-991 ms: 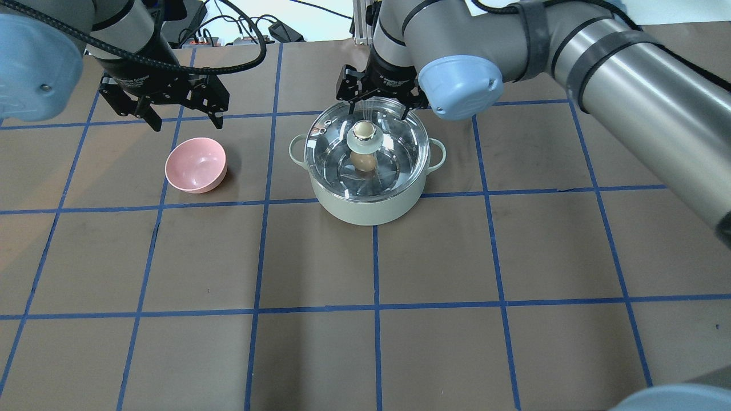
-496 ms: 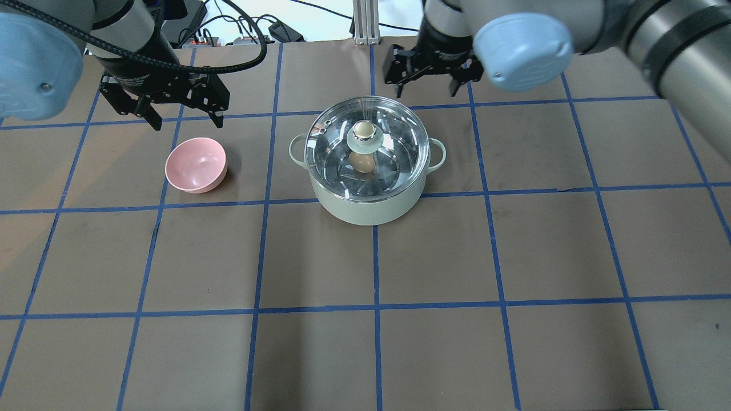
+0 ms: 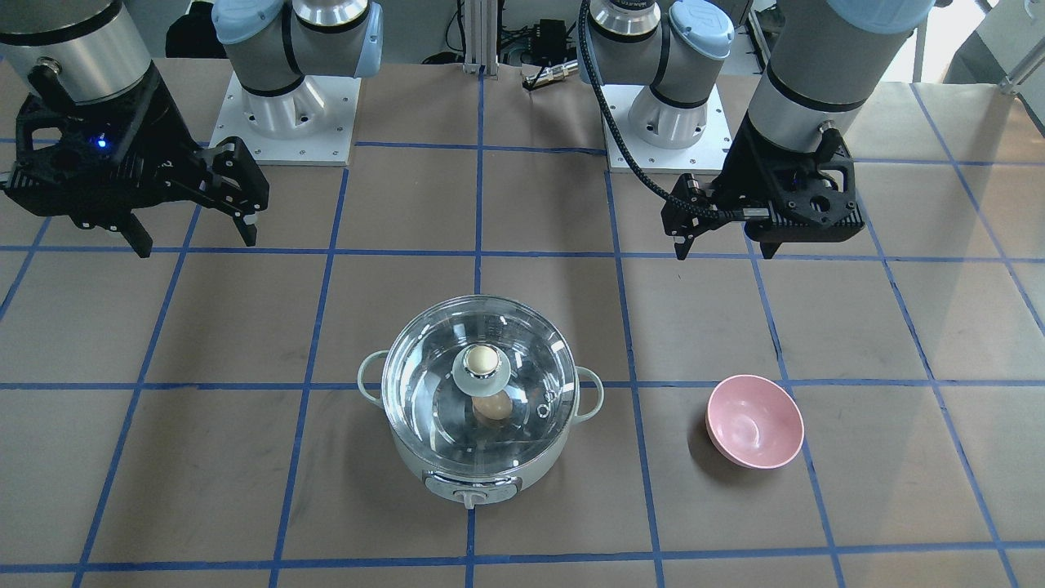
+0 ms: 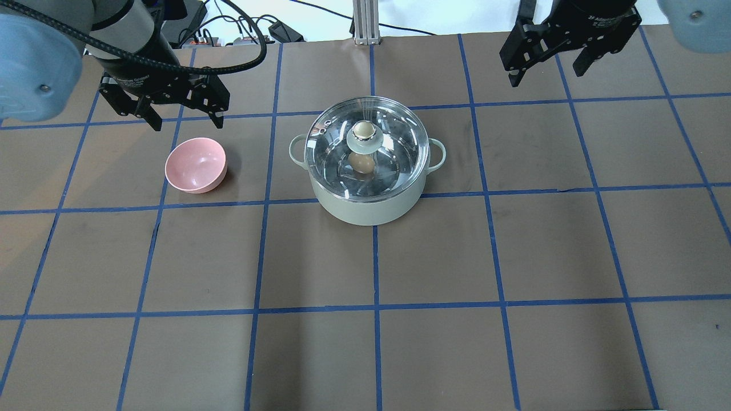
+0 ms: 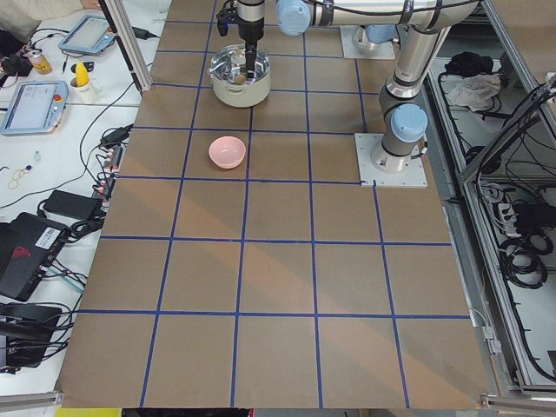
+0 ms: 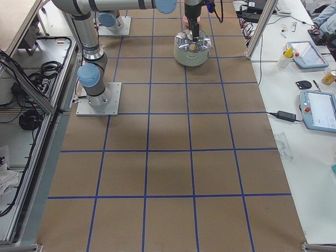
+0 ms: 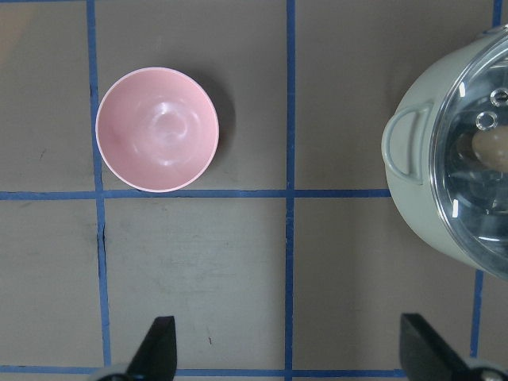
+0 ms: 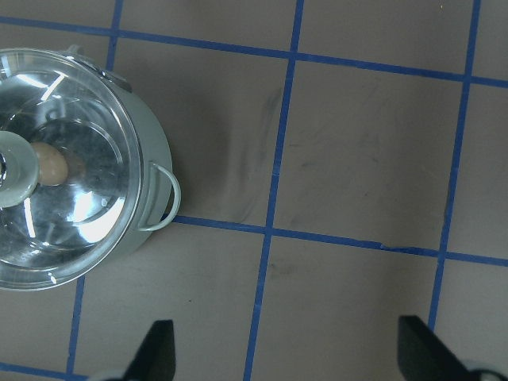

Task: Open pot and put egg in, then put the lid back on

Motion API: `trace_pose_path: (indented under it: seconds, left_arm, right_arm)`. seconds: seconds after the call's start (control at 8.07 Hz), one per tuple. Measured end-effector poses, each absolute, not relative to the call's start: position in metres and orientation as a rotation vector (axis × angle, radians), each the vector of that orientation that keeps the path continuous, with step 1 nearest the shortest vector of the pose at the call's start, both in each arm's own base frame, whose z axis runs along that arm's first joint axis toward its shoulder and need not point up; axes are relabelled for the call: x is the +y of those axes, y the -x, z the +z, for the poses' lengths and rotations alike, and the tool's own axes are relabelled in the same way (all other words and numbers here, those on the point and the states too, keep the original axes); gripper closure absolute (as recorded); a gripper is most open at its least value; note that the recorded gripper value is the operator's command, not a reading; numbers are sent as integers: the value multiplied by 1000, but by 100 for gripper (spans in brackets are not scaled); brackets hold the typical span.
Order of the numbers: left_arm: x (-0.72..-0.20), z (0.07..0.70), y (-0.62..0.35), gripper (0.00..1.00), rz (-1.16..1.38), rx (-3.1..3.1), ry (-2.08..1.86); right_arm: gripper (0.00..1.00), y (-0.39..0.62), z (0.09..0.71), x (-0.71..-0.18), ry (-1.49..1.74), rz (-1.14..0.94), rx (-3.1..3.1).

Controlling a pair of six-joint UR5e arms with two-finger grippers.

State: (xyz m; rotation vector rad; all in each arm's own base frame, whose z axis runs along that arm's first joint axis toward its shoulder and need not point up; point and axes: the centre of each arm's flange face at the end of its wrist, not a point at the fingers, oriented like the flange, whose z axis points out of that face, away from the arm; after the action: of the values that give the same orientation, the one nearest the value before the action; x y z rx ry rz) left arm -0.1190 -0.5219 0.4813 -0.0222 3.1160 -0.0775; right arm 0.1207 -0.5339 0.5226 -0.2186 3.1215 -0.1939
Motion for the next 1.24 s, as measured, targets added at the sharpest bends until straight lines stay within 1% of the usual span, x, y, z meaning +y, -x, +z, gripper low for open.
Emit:
trace_pose_path:
  seconds: [0.25,0.62,1.24]
  left_arm:
    - [-522,480,119,0,-74,3114,22]
    - [-521,480,119,0,-68,3113,21]
    - [-520,480,120,0,-69,3113,20]
  right_arm:
    - [0,-126,520,-528,164,-177,3191]
    - [0,-167,518,-518,128,-188,3236]
    - [0,-178,517,-513,148,-177,3186]
